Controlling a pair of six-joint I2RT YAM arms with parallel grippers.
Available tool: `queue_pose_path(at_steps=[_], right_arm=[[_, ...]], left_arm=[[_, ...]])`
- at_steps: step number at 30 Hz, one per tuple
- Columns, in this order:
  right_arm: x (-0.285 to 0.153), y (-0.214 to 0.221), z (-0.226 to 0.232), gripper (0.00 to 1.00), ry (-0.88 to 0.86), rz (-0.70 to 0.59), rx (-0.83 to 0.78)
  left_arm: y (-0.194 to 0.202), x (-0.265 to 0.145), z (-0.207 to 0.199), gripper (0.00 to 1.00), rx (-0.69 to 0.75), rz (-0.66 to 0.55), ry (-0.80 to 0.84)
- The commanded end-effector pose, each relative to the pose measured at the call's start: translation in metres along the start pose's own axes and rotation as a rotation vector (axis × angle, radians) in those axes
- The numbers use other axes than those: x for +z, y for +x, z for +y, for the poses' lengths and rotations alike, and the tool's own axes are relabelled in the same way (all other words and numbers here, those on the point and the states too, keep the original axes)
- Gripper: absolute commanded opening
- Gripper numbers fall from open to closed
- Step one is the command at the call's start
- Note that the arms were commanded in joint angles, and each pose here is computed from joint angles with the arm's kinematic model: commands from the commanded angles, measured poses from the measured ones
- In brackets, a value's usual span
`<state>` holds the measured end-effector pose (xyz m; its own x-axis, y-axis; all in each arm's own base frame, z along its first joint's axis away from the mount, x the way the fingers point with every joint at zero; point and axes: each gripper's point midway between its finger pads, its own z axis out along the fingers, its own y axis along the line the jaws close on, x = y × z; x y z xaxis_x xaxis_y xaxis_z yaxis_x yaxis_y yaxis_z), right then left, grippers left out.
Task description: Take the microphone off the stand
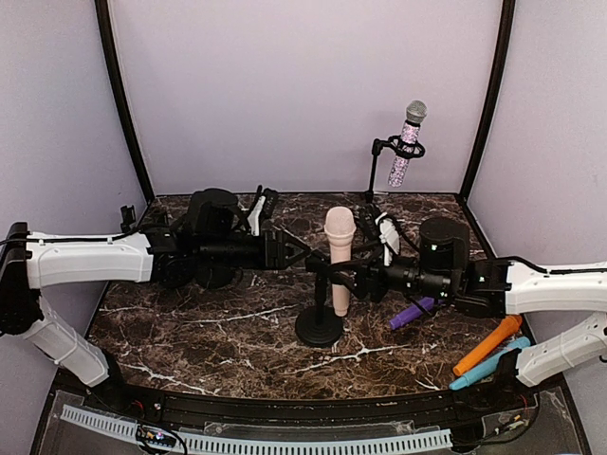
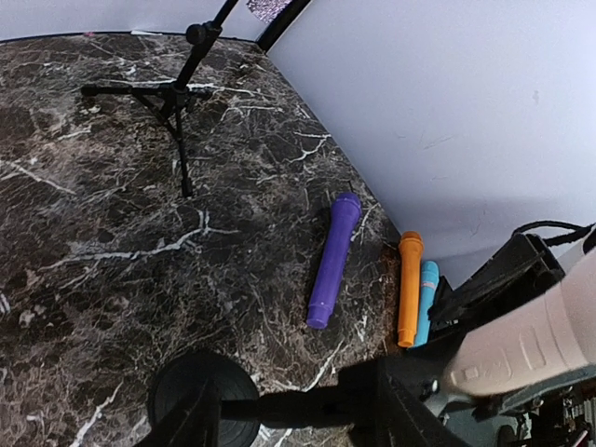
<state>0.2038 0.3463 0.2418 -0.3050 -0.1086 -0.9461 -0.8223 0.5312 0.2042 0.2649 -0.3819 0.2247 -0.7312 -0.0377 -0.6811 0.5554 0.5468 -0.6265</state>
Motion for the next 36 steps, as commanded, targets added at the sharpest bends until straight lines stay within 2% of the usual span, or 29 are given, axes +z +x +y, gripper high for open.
queue_pose_path(at_steps=[1,5,12,15,19,28,36], right_arm=[[-0.012,-0.02,-0.007,0.64,0.04,-0.08,0.045],[-0.021,-0.026,-0.007,0.8,0.048,-0.092,0.054],[-0.04,-0.049,-0.003,0.88,0.054,-0.14,0.061],[-0.044,-0.061,-0.002,0.98,0.061,-0.144,0.054],[-0.046,-0.077,0.0,0.99,0.082,-0.146,0.048],[-0.031,-0.096,0.006,0.99,0.147,-0.089,0.051],[-0.016,-0.097,0.005,0.92,0.201,-0.077,0.036]], left_arm=[[0.017,-0.022,0.016,0.62,0.059,0.039,-0.091],[0.01,-0.032,0.009,0.65,0.094,0.006,-0.076],[-0.004,-0.046,-0.009,0.71,0.236,-0.052,-0.02],[-0.01,-0.051,-0.024,0.74,0.331,-0.066,0.034],[-0.015,-0.052,-0.033,0.77,0.395,-0.063,0.068],[-0.024,-0.052,-0.035,0.77,0.373,-0.083,0.119],[-0.026,-0.058,-0.03,0.78,0.351,-0.101,0.108]])
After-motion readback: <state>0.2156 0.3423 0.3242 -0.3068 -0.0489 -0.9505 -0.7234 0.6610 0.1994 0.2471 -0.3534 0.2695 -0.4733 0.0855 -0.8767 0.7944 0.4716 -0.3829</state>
